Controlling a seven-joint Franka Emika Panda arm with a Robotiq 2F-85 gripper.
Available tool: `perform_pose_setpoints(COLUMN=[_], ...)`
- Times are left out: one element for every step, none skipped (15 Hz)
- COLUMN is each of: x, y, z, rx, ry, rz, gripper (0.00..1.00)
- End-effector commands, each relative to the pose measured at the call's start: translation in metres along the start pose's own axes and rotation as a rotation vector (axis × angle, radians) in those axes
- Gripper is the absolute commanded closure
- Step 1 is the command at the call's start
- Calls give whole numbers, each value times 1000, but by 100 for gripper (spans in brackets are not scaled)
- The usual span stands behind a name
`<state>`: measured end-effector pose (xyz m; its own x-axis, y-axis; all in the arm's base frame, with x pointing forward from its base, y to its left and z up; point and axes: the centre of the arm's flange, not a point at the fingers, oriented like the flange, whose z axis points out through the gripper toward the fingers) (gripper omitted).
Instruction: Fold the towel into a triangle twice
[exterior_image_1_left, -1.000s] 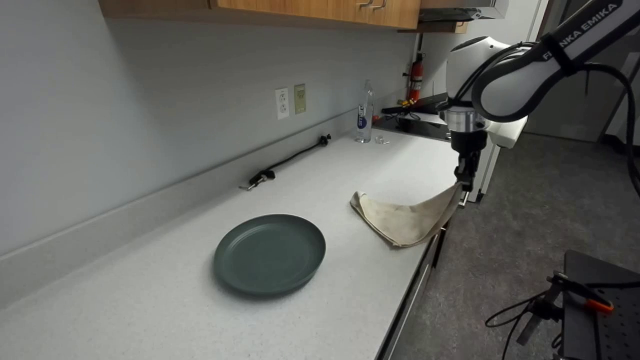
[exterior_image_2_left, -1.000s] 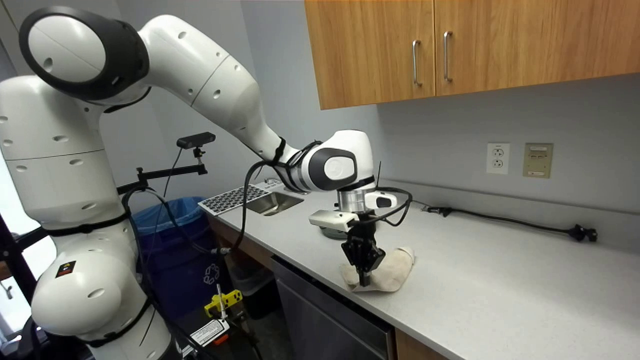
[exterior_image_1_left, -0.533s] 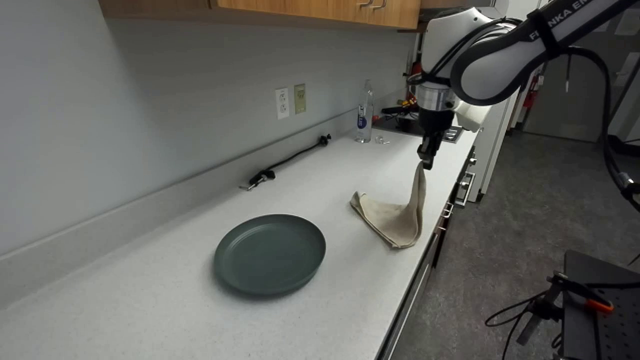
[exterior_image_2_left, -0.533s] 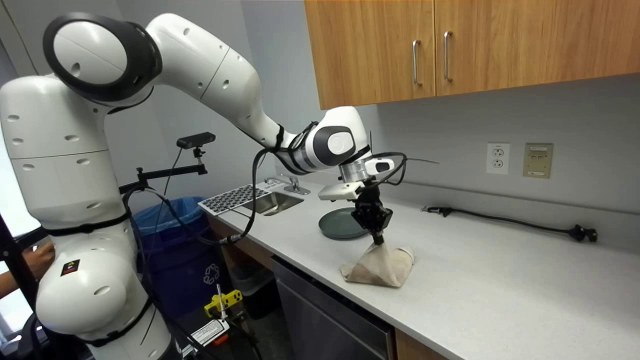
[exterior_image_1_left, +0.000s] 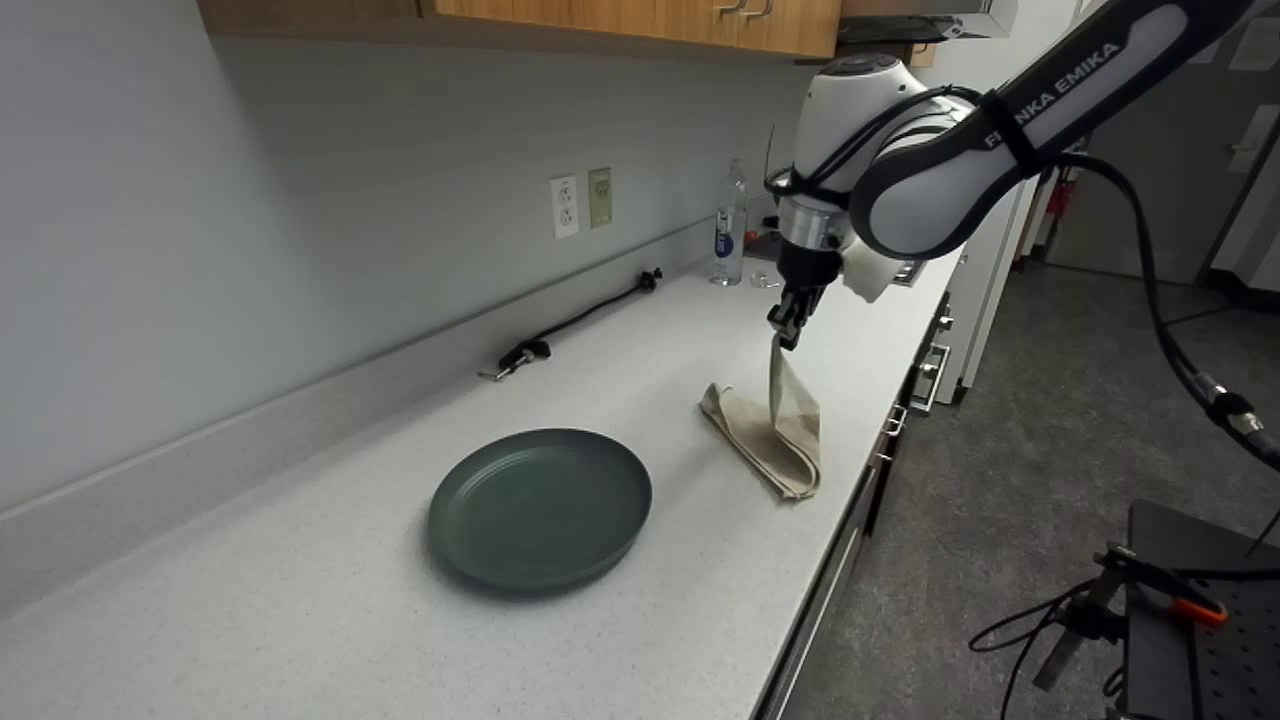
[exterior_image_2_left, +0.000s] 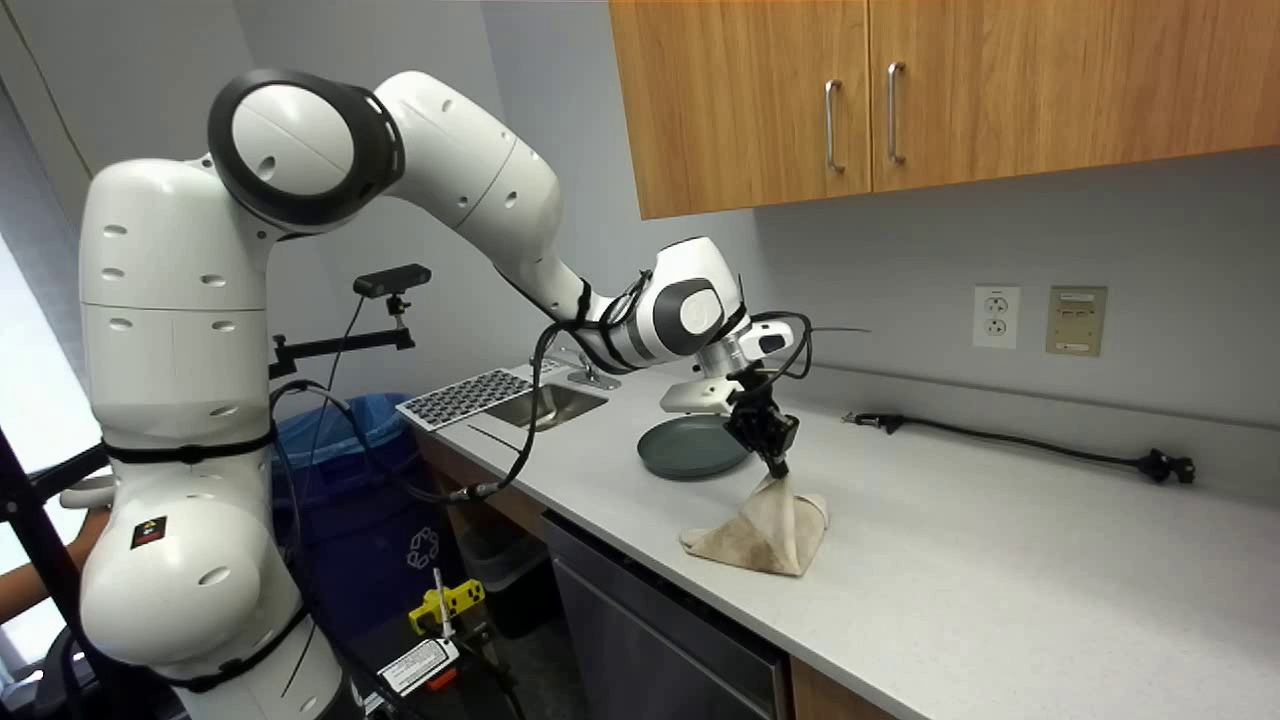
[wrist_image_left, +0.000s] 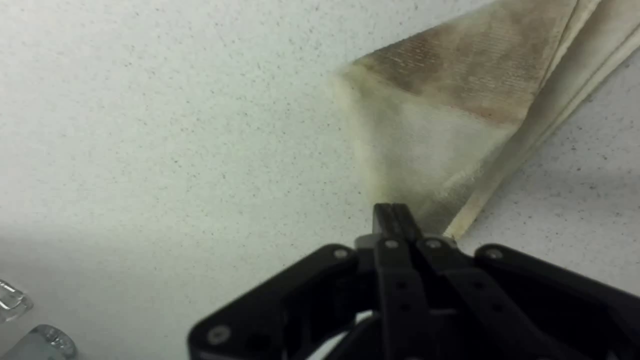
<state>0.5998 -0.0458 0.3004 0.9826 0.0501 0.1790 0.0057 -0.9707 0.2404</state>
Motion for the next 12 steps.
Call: perform_pose_setpoints(x=[25, 28, 32, 35, 39, 42, 46, 49, 52, 54, 56, 57], y=[-21, -28, -33, -39, -44, -48, -51, -53, -54, -52, -50, -48], z=[21, 24, 26, 27, 29, 29, 31, 32, 35, 38, 40, 43], rx=[9, 11, 13, 18, 19, 21, 19, 16, 10, 2, 0, -4], ry=[27, 37, 44, 54, 61, 68, 72, 74, 75, 73, 69, 65], rz=[6, 0, -4, -10, -15, -19, -21, -23, -22, -14, -6, 5], gripper=[100, 100, 100, 100, 100, 100, 100, 100, 100, 100, 100, 100])
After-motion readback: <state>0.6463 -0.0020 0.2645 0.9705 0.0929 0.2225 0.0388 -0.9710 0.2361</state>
